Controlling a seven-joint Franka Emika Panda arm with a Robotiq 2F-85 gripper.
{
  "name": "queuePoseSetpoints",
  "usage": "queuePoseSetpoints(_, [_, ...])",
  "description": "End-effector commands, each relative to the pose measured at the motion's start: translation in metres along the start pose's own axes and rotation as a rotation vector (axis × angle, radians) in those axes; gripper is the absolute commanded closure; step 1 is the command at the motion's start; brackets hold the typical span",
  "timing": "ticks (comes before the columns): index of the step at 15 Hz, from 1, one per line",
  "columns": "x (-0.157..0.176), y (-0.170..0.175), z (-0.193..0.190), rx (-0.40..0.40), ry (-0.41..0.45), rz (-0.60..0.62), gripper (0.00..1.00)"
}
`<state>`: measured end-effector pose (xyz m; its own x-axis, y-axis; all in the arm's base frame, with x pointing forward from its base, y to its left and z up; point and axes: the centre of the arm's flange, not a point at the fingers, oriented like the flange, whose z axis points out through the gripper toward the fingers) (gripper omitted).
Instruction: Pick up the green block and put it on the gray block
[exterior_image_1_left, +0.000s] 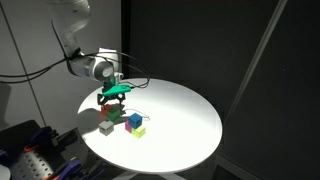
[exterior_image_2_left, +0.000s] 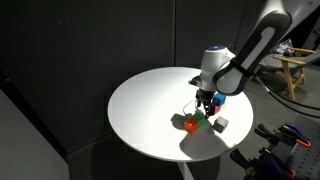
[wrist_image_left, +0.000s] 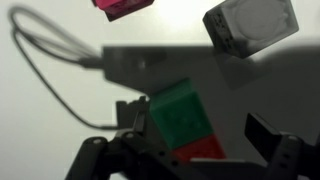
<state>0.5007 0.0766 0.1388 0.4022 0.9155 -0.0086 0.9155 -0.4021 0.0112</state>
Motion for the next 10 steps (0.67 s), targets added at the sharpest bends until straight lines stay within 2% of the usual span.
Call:
queuePoseSetpoints(1, [-0.001,0.009,0.005,-0.02,0.002,-0.028,0.0])
queuePoseSetpoints(10, [0.002,0.01,0.018,-0.013,-0.011,-0.054,0.0])
